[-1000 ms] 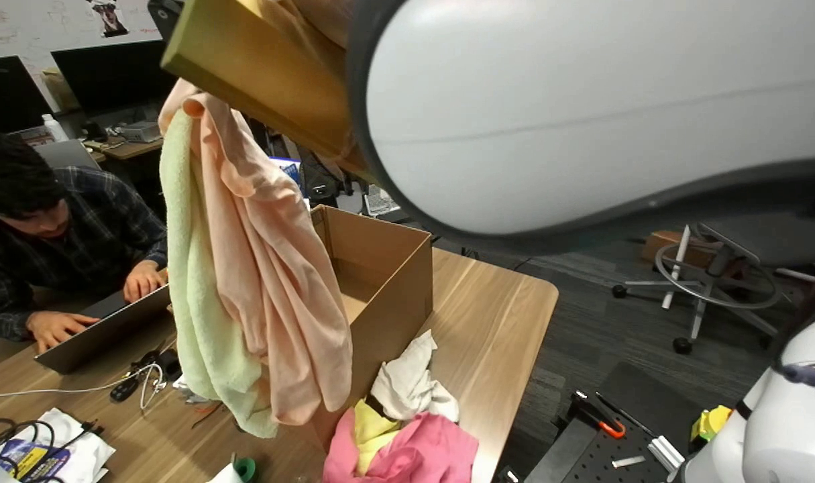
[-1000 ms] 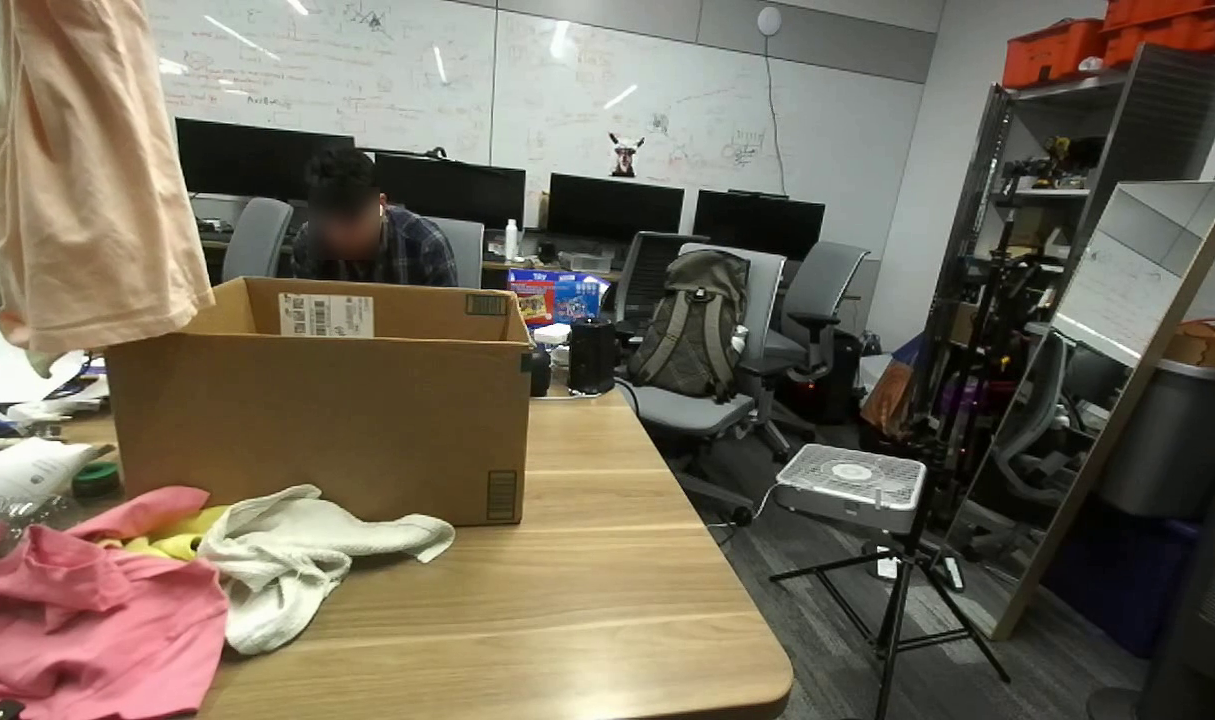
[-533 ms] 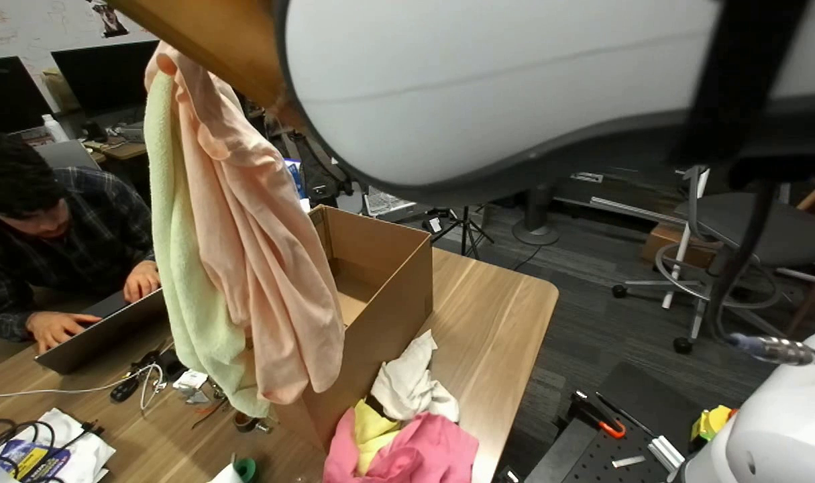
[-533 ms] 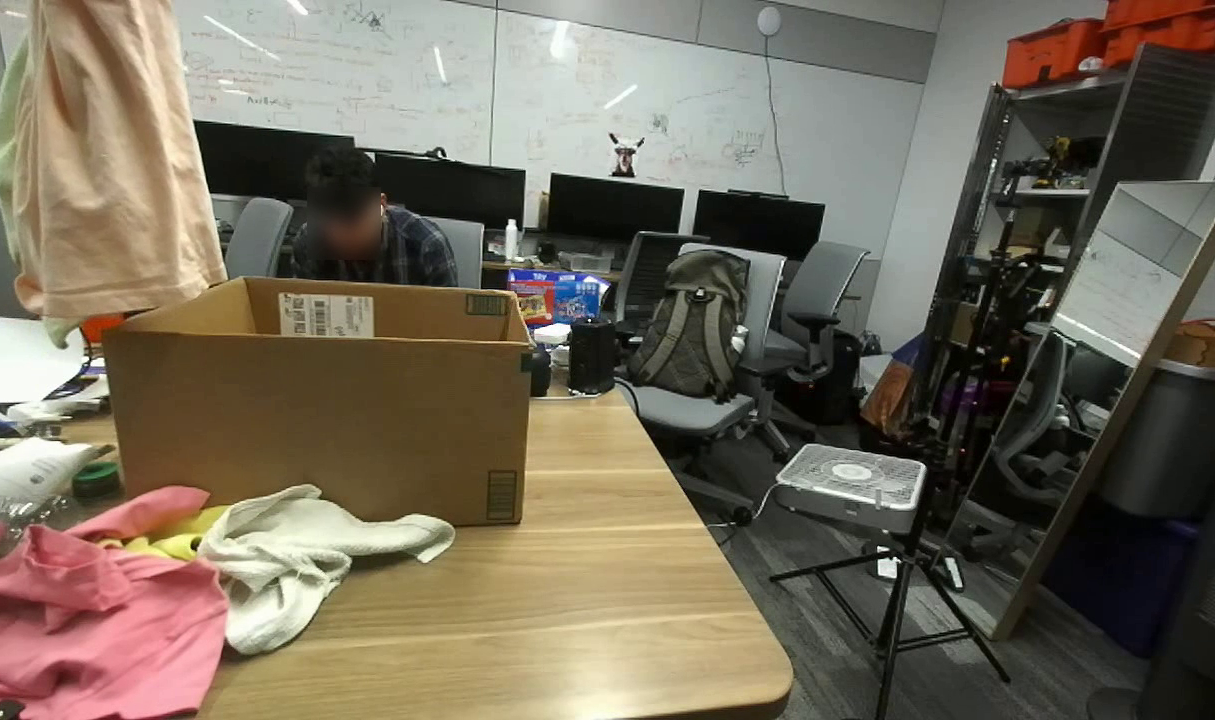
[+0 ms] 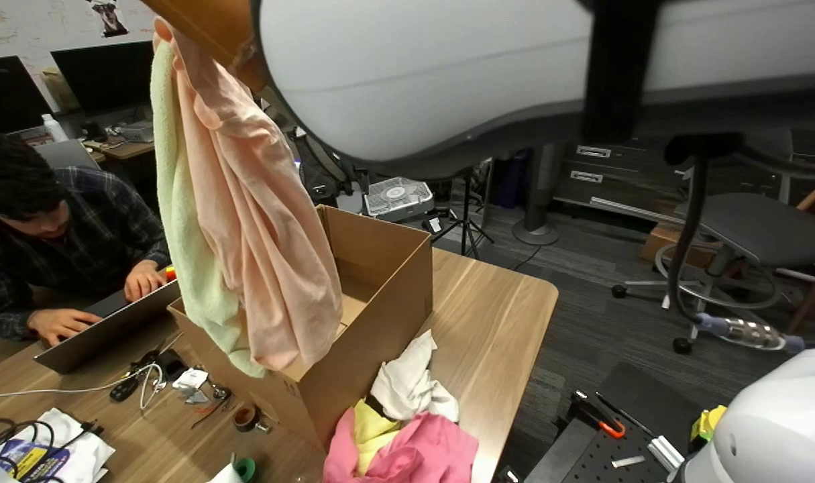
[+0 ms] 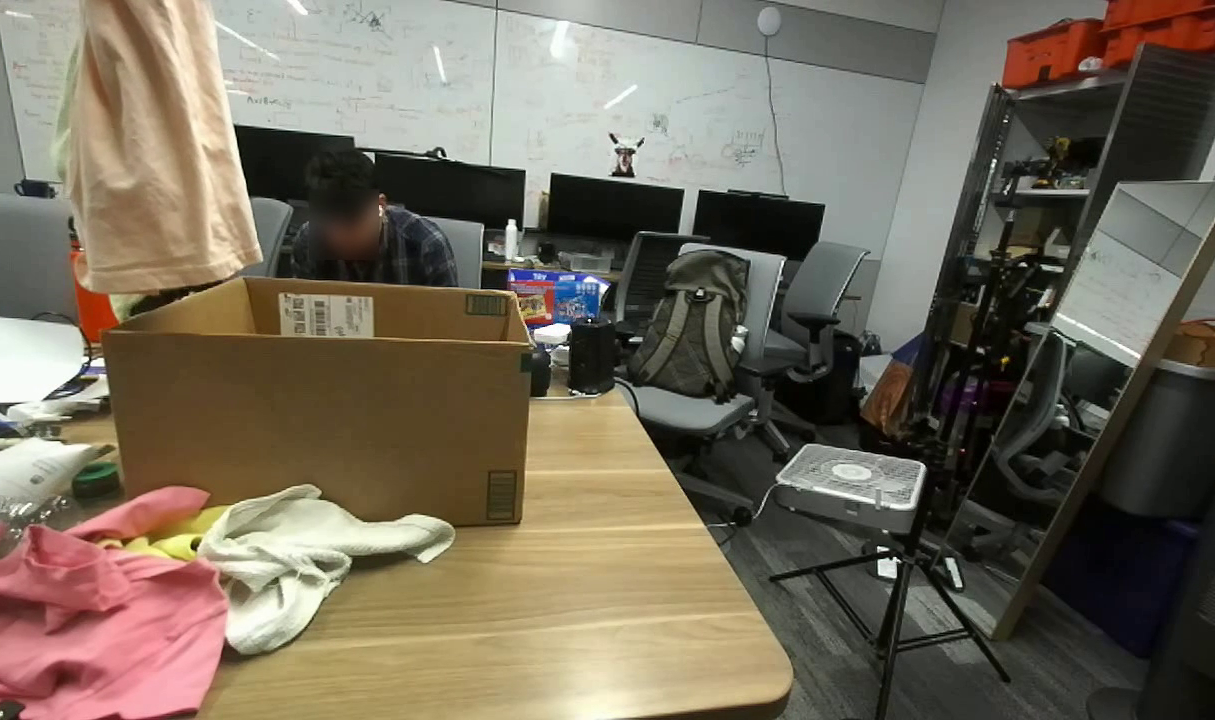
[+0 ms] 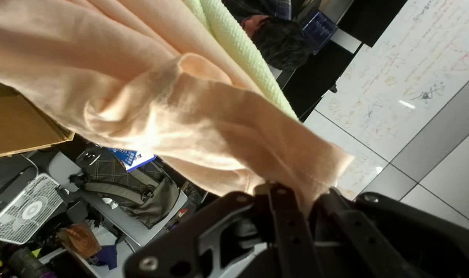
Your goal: Pick the clothes on the table and put them in the box
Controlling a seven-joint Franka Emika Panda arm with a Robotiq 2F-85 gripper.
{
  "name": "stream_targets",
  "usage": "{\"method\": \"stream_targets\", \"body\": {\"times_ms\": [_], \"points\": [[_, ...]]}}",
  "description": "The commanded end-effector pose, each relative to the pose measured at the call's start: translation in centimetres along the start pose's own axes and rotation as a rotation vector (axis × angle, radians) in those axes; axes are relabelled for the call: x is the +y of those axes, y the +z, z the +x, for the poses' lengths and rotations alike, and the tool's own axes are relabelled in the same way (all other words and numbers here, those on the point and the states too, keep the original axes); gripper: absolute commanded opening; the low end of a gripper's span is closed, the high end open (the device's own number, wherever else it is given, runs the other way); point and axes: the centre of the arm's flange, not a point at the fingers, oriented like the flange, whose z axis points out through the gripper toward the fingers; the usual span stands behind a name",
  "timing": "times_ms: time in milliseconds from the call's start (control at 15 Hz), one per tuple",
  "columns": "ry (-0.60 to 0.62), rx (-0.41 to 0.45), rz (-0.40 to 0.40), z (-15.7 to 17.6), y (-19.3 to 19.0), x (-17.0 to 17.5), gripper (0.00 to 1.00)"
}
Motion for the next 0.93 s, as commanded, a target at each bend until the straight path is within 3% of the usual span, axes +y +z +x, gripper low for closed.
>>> {"method": "stream_targets", "body": {"times_ms": [0, 400, 867], "points": [[0.056, 0.054, 0.027, 1.1, -0.1, -2.2, 0.02], [0.171, 0.070, 0.070, 2.5, -0.4, -3.0, 0.02], [0.225, 0.091, 0.090, 3.0, -0.2, -3.3, 0.02]]}}
